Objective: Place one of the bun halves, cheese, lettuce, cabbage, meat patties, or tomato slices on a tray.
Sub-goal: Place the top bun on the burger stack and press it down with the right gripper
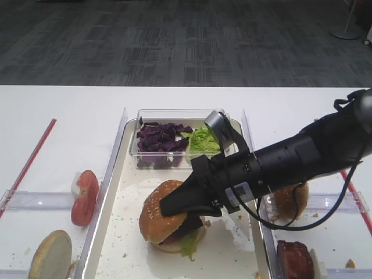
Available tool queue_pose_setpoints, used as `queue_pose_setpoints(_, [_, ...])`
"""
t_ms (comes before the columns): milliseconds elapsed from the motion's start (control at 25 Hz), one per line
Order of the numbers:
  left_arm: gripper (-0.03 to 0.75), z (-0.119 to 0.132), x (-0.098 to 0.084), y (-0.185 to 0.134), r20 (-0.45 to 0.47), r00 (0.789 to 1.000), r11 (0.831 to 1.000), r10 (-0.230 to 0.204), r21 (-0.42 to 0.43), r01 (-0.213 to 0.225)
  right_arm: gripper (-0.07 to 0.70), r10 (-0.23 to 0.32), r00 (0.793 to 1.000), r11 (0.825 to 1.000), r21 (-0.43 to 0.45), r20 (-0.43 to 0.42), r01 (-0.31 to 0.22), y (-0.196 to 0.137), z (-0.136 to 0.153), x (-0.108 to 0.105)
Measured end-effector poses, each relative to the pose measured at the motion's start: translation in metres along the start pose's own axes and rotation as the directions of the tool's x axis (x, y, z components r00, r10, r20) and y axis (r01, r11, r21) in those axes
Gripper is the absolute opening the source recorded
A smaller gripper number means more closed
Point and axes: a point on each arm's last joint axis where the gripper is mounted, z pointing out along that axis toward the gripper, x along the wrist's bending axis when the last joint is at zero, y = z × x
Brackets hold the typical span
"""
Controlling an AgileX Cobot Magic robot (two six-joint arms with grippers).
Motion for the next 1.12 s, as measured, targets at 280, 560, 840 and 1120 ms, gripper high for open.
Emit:
queue_pose_setpoints(280, [0.509, 0.000, 0.000, 0.000, 0.000, 1.000, 1.000, 0.000, 0.000, 0.000, 0.132, 0.017, 1.000, 1.000, -0.018, 0.017, -0.017, 0.004, -0.012, -0.006])
queue_pose_setpoints(560, [0.509, 0.000, 0.000, 0.000, 0.000, 1.000, 1.000, 0.000, 0.000, 0.000, 0.131, 0.017, 0.999, 1.000, -0.005, 0.033, -0.017, 0.003, -0.018, -0.010])
queue_pose_setpoints(840, [0.510, 0.000, 0.000, 0.000, 0.000, 1.000, 1.000, 0.000, 0.000, 0.000, 0.131, 0.020, 0.999, 1.000, -0.012, 0.031, -0.020, 0.004, -0.018, -0.010])
queue_pose_setpoints(1120, [0.510, 0.000, 0.000, 0.000, 0.000, 1.000, 1.000, 0.000, 0.000, 0.000, 0.131, 0.020, 0.999, 1.000, -0.012, 0.031, -0.020, 0.004, -0.018, -0.010])
